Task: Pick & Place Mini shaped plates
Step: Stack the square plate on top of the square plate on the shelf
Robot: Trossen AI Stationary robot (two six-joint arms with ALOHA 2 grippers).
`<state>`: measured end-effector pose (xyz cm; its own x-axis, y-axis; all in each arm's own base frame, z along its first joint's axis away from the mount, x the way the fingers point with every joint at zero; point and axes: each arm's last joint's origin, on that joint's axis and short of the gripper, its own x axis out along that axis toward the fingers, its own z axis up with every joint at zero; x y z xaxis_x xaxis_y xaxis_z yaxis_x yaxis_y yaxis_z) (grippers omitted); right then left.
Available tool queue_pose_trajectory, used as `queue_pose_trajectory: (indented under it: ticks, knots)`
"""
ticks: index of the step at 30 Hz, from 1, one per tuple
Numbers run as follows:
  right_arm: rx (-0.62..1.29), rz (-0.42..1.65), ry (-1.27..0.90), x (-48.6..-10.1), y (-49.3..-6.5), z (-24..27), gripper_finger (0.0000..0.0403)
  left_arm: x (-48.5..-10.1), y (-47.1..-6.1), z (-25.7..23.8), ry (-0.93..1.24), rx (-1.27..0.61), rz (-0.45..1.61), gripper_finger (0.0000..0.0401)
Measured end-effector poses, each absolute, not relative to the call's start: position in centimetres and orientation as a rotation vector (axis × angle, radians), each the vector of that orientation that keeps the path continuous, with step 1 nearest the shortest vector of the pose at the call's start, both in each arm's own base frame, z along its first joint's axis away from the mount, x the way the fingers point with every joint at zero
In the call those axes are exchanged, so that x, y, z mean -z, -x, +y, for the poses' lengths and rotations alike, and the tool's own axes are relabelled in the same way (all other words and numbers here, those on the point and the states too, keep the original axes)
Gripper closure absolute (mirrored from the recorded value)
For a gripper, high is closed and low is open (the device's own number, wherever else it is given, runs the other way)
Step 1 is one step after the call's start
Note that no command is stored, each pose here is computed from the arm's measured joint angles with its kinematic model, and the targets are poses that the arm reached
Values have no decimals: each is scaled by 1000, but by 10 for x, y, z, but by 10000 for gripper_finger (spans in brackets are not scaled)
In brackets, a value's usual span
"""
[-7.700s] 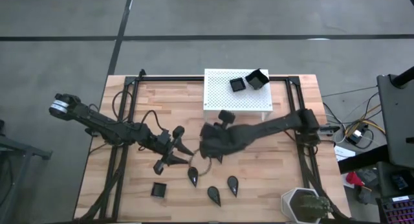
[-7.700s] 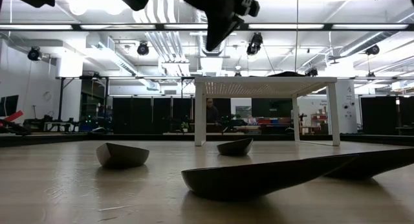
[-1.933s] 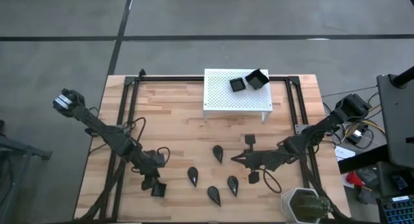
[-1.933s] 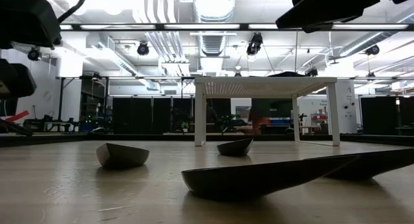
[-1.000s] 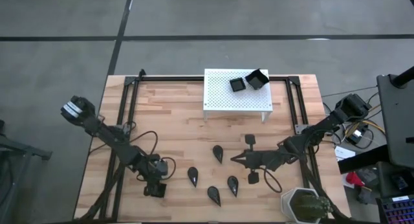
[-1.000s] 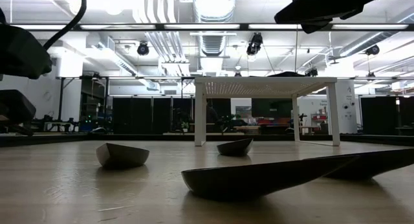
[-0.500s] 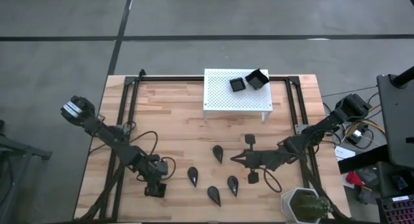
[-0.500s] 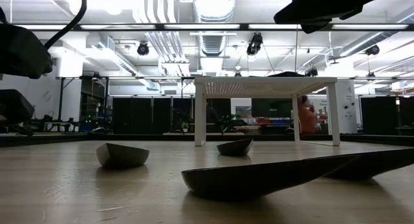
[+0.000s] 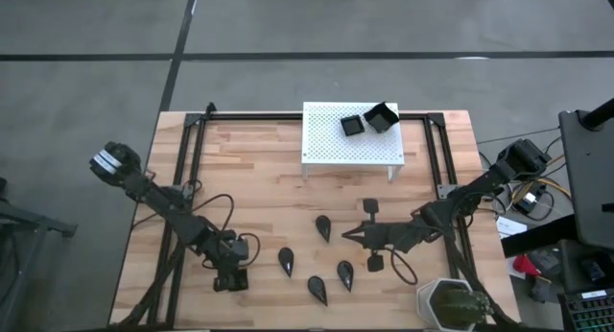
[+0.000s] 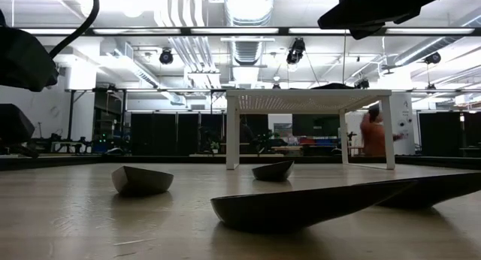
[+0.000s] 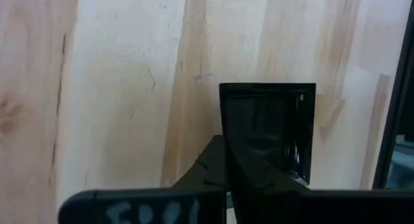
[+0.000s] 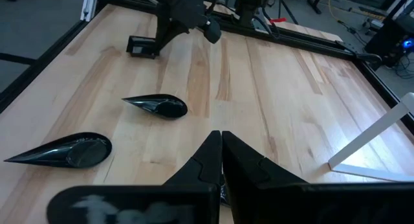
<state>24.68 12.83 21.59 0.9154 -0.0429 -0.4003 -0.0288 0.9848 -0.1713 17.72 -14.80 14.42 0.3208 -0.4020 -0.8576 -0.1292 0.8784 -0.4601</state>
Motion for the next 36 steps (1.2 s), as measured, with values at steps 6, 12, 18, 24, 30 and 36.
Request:
queue_pose_trajectory:
  ticks: [6,12,18,24,30,36]
  knots:
    - [9,413,174,-216,-247,128,394,-152,-178,-144,542,116,1169,400]
    - [9,412,174,-216,-247,128,394,-171,-176,-138,630,44,1032,401]
    - [9,404,167,-217,-248,128,394,-197,-175,-128,753,-102,754,401]
    - [9,400,162,-217,-248,128,394,-216,-180,-121,902,-167,517,401]
    - [28,350,81,-222,-251,126,394,-228,-187,-118,757,-228,296,401]
    - [69,306,37,-226,-253,126,394,-233,-190,-114,551,-403,132,401]
